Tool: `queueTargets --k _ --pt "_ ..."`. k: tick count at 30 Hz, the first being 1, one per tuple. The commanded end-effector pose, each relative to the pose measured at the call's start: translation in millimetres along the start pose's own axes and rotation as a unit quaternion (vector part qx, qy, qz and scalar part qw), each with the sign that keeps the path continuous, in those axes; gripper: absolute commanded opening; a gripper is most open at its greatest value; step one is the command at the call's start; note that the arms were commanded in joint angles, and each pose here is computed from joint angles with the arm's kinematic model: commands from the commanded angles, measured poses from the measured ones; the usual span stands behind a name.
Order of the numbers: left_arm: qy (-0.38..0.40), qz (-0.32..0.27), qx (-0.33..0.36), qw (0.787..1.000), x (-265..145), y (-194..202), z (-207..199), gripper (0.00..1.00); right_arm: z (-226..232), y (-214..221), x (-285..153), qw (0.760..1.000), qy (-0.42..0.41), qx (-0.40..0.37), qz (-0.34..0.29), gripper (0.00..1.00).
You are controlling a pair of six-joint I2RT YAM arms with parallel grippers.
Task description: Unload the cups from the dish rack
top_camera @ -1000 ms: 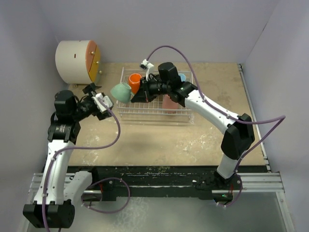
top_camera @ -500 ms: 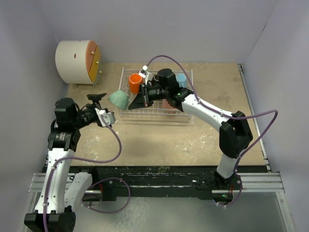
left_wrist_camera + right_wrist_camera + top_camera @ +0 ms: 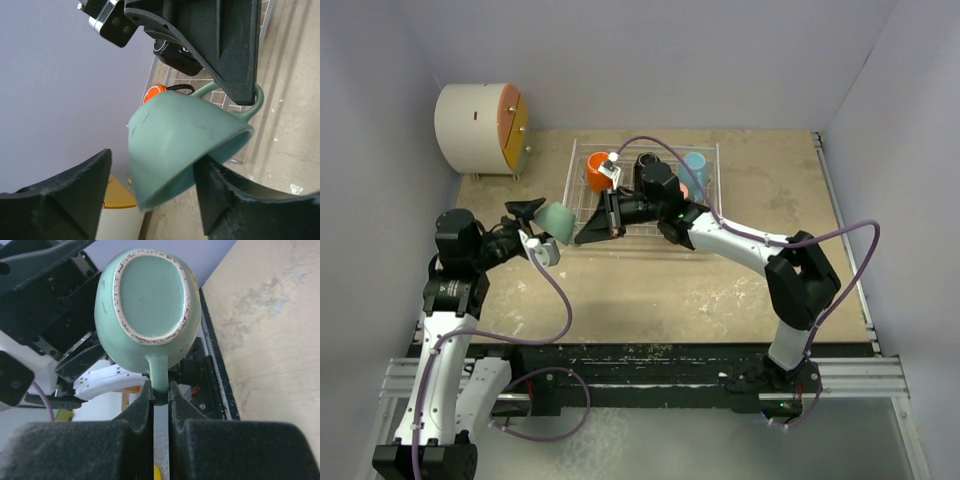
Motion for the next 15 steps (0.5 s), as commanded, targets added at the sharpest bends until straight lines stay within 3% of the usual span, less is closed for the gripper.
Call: queueTargets --k 1,7,11,15 --pt "-0.010 -0.028 0.053 0.998 2 -8 9 0.61 62 -14 -9 0.993 -0.102 -0.050 -0.034 0.00" --pt "-0.013 -0.040 0.051 0.998 4 -13 15 0.30 66 -8 -8 0.993 -0.107 -0.044 -0.032 0.04" --pt "-0.012 -0.036 0.039 0.999 3 -13 16 0.01 61 -10 -17 0.996 -0.072 -0.033 -0.034 0.26" --pt "0.001 0.028 -0.046 0.999 7 5 20 0.00 31 -34 -47 0.989 0.097 -0.074 -0.087 0.56"
Point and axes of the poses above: each gripper's point midway between its finger pads, its own x axis out along the fingers, its own z axis along the line the jaws close on, y = z × x, the point moved 6 cm from there along -x, back along the fingers, and after that the axes turned 5 degrees about -x, right-handed, at the moved point
